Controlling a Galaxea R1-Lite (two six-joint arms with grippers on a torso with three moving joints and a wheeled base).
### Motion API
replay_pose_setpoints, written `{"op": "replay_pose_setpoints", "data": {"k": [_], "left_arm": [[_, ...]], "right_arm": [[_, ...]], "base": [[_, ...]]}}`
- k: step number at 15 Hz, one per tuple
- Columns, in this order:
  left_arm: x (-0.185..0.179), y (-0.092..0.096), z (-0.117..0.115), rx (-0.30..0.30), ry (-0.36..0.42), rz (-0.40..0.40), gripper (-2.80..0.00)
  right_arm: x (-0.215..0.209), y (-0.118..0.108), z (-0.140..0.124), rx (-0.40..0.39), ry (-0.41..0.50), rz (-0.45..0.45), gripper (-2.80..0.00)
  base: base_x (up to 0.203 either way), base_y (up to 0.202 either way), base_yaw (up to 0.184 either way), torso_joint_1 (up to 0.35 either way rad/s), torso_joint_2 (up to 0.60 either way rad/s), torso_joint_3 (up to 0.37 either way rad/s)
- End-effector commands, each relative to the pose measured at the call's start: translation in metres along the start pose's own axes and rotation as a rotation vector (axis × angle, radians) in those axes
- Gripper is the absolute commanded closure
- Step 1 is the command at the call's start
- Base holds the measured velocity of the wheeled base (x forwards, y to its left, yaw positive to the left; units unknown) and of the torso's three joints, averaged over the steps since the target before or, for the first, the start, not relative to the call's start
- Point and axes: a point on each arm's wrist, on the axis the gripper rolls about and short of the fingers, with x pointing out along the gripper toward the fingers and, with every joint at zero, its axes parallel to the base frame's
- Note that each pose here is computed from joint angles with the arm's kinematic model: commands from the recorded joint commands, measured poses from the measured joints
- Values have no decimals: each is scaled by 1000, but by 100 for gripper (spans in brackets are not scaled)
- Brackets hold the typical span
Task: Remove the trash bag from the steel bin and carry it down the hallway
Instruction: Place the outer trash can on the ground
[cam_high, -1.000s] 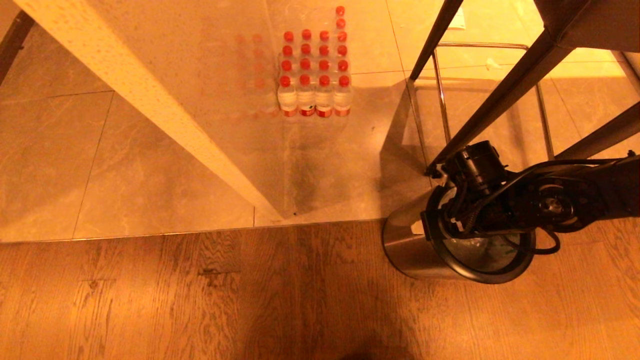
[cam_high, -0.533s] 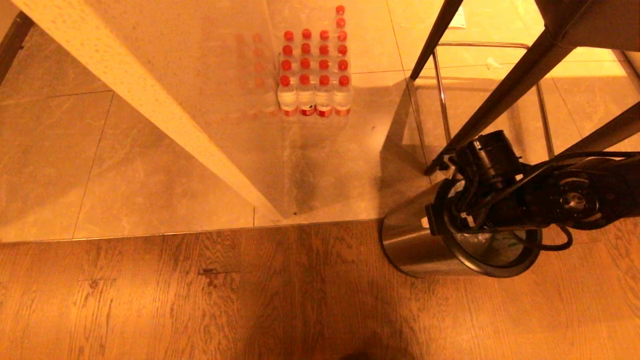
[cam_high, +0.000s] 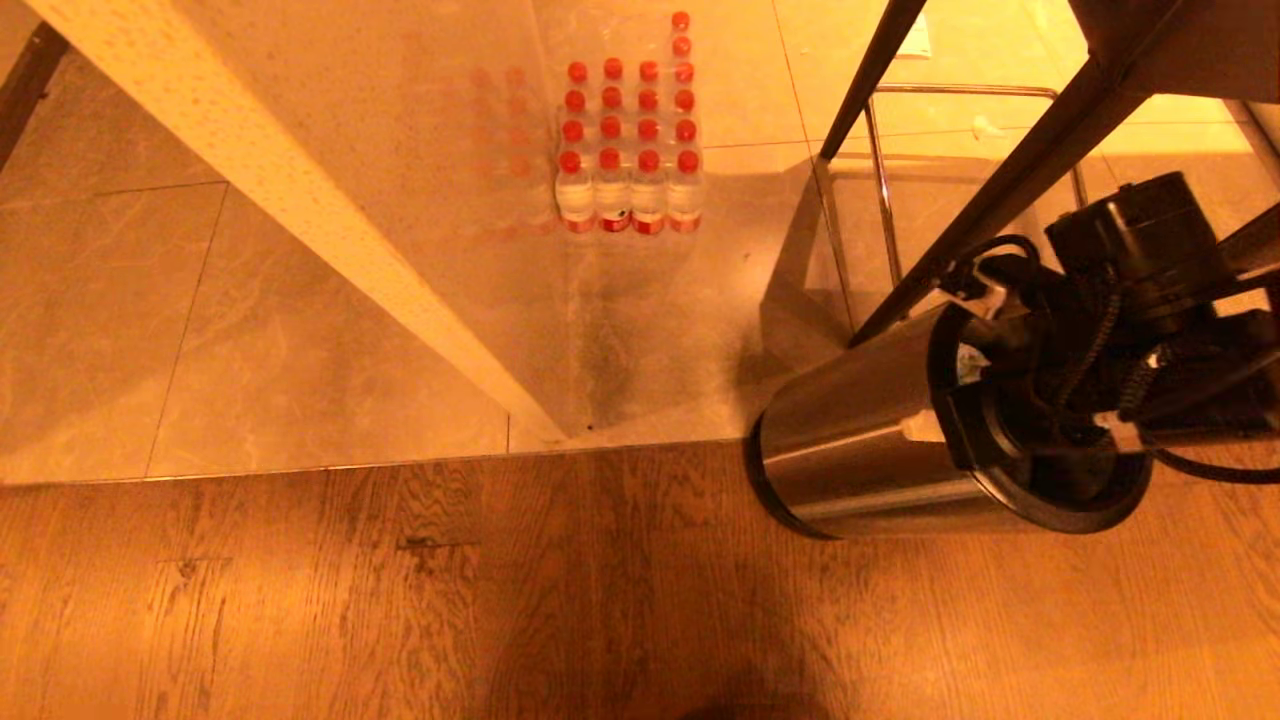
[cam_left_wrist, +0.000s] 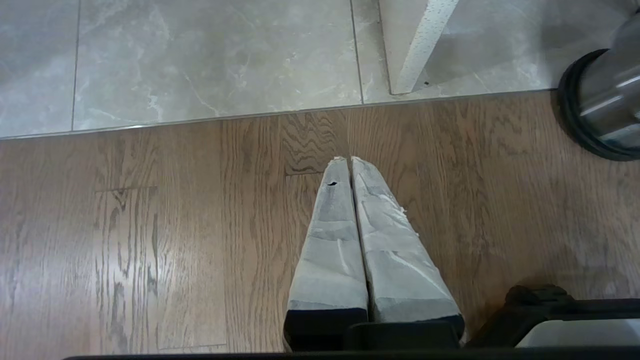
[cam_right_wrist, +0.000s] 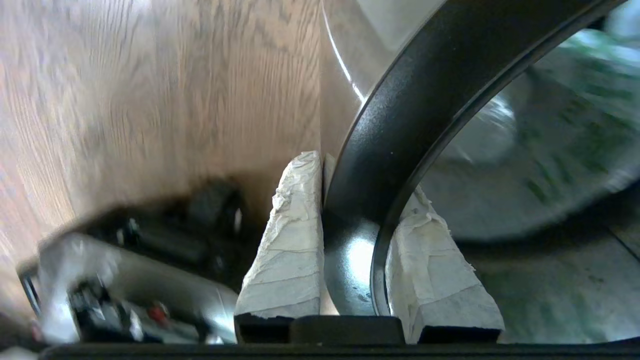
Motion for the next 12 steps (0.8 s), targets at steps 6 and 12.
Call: {"op": "replay_pose_setpoints", "data": {"k": [6, 12], "left_arm": [[0, 0, 0, 0, 0, 1, 0], [0, 0, 0, 0, 1, 1, 0]], "right_arm": [[-93, -1, 18, -34, -169, 43, 0], [-167, -10, 23, 15, -199, 46, 0]], "base": [[0, 0, 0, 0, 0, 0], [0, 0, 0, 0, 0, 0]]}}
